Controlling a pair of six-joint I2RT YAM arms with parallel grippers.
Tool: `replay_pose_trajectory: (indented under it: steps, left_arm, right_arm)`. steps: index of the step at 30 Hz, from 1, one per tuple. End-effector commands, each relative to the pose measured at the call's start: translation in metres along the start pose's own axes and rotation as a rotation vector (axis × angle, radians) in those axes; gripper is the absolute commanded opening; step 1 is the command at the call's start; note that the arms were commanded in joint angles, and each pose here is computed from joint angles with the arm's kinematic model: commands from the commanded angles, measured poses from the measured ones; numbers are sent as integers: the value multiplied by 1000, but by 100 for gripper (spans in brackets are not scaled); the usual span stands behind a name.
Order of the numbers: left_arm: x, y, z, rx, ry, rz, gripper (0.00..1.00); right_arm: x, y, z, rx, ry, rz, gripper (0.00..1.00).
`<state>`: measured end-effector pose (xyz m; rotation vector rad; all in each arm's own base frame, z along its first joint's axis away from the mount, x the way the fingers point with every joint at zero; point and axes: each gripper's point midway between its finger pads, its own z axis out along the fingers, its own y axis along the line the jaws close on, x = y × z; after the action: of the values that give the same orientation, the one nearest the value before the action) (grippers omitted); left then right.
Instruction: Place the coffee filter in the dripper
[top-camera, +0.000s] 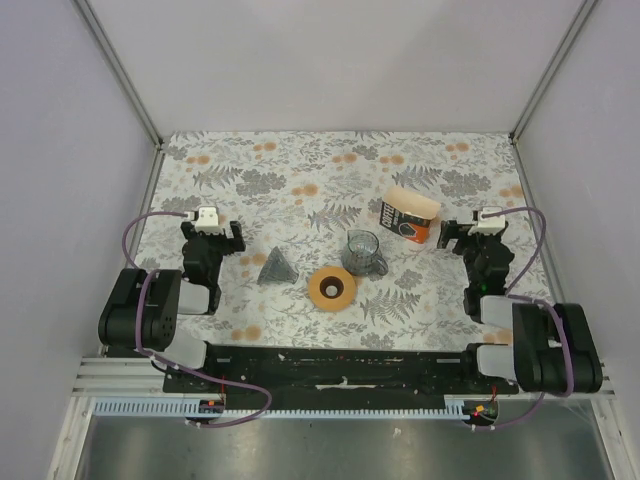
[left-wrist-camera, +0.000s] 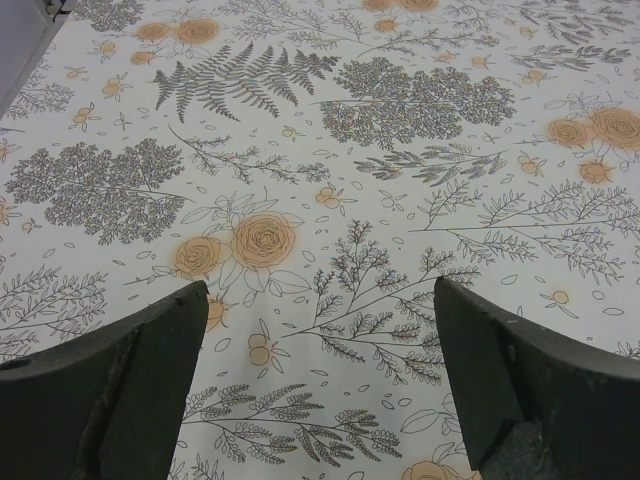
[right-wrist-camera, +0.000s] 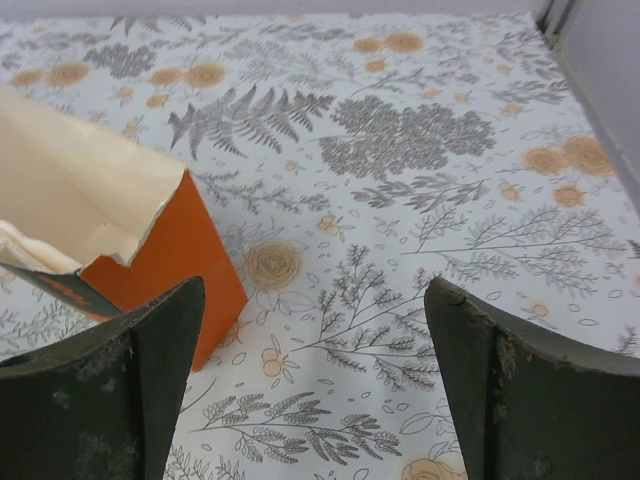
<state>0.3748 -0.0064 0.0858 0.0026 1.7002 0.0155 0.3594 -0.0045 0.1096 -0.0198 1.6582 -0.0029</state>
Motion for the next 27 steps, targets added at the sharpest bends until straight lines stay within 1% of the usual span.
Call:
replay_pose_trajectory:
  steps: [1, 3, 4, 9, 10, 12, 13, 14, 16, 17, 18, 19, 20, 21, 23, 25, 27]
  left_arm:
    - [-9, 2, 0, 0, -33, 29, 100]
    - [-8, 2, 0, 0, -31, 31, 100]
    - [-8, 2, 0, 0, -30, 29, 100]
    - [-10, 2, 0, 2, -30, 32, 100]
    - [-16, 2, 2, 2, -28, 32, 100]
    - [-30, -1, 13, 20, 26, 36, 100]
    - [-31, -4, 20, 42, 93, 51, 98]
    - [-30, -11, 25, 89, 164, 74, 95]
    - [-44, -27, 34, 196, 269, 101, 87]
    - [-49, -38, 32, 275, 319, 111, 81]
    - [-61, -49, 29, 353, 363, 114, 77]
    - [-62, -59, 18, 424, 422, 107, 75]
    - [-70, -71, 8, 510, 440, 106, 73]
    - [-70, -79, -7, 576, 487, 98, 73]
    - [-77, -93, -35, 697, 516, 107, 74]
    - [-77, -100, -60, 772, 548, 120, 75]
    - [-68, -104, -81, 830, 615, 121, 77]
  right_arm:
    - [-43, -21, -5, 129, -89, 52, 98]
    - [-49, -19, -7, 129, -45, 84, 98]
    - [-61, -20, -7, 132, -55, 106, 98]
    - [-111, -2, -16, 35, -97, 149, 98]
    - [-119, 5, -18, -2, -95, 153, 98]
    - [-134, 22, -23, -98, -80, 154, 98]
    - [-146, 30, -26, -146, -85, 158, 98]
    - [-153, 42, -29, -212, -78, 166, 98]
    - [-167, 61, -35, -312, -60, 180, 97]
    - [-168, 67, -36, -333, -32, 184, 95]
    - [-172, 82, -40, -375, -12, 162, 94]
    - [-170, 87, -42, -374, 26, 147, 94]
    - [-163, 94, -45, -367, 82, 126, 92]
    - [-161, 100, -47, -363, 116, 102, 92]
    - [-154, 115, -53, -351, 191, 38, 90]
    - [-142, 129, -59, -360, 261, -17, 90]
    - [-132, 138, -61, -345, 328, -38, 89]
